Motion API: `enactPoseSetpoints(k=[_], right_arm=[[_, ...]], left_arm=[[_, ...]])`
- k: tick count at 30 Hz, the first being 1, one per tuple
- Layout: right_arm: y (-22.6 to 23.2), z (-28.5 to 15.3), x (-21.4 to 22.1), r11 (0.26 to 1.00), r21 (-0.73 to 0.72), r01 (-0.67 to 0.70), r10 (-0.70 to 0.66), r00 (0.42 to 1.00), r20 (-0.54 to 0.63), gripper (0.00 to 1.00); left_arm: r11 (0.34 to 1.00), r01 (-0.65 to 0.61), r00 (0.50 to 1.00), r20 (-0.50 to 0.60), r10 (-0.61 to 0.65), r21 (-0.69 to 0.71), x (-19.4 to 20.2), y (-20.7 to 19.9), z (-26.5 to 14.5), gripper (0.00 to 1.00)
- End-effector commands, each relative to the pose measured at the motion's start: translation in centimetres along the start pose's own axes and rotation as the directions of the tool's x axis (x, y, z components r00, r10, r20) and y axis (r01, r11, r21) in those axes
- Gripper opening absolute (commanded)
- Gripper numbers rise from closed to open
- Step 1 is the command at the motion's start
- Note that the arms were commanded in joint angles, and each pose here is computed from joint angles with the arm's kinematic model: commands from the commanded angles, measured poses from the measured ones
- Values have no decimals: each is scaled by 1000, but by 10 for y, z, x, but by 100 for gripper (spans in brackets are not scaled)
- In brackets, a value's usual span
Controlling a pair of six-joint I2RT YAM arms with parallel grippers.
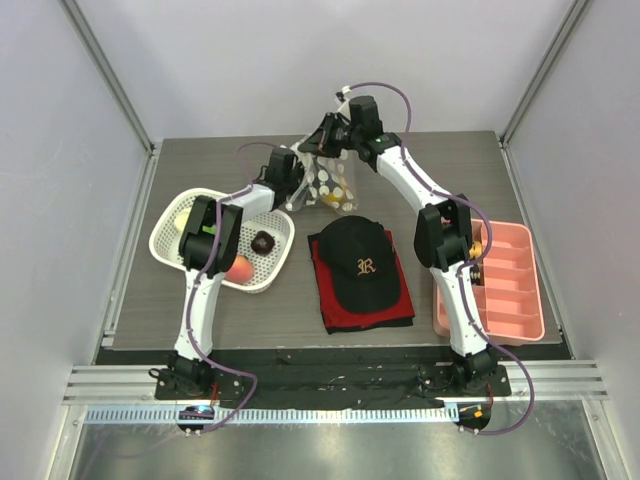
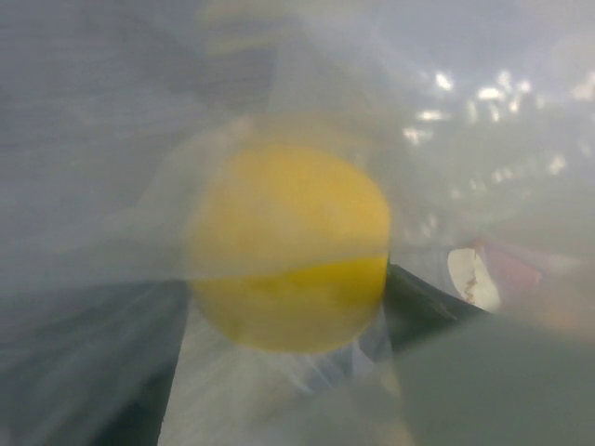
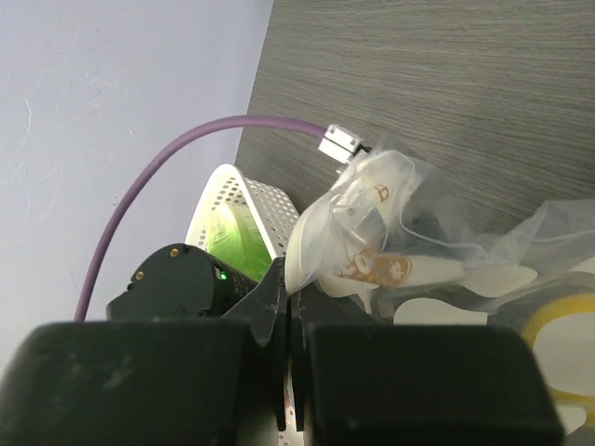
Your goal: Open the zip-top bag and remove the fake food
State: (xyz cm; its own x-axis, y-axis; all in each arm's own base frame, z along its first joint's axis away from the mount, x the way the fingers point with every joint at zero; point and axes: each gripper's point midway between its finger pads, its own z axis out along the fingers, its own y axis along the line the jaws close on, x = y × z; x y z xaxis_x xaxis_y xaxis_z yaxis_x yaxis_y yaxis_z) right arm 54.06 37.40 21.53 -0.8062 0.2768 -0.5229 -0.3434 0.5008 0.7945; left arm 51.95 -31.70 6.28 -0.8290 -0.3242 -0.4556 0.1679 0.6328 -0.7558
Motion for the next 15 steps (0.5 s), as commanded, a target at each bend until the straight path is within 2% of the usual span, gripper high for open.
enactPoseSetpoints(k=[1, 2, 7, 10, 11, 13, 15], right_arm=[[49, -23, -20, 995, -74, 65, -61, 996, 59, 1], [50, -23, -19, 995, -74, 67, -62, 996, 59, 1], [50, -24, -16, 995, -74, 71, -67, 996, 52, 1], [51, -27, -17, 994, -74, 76, -72, 996, 54, 2], [51, -27, -18, 994, -72, 77, -73, 996, 57, 1], [50, -27, -17, 995, -71, 76, -72, 996, 53, 1], [48, -28, -17, 994, -62, 94, -91, 994, 57, 1]], left_arm=[[998, -52, 997, 59, 54, -37, -19, -1, 1, 86], [998, -45, 996, 72, 48, -53, -23, 1, 0, 95], [998, -31, 995, 89, 36, -58, -27, 2, 3, 95], [998, -29, 996, 84, 33, -58, -27, 4, 5, 78], [997, -26, 997, 75, 31, -66, -26, 5, 5, 65], [997, -35, 997, 71, 40, -72, -27, 6, 5, 55], [996, -55, 995, 77, 61, -74, -31, 1, -1, 30]])
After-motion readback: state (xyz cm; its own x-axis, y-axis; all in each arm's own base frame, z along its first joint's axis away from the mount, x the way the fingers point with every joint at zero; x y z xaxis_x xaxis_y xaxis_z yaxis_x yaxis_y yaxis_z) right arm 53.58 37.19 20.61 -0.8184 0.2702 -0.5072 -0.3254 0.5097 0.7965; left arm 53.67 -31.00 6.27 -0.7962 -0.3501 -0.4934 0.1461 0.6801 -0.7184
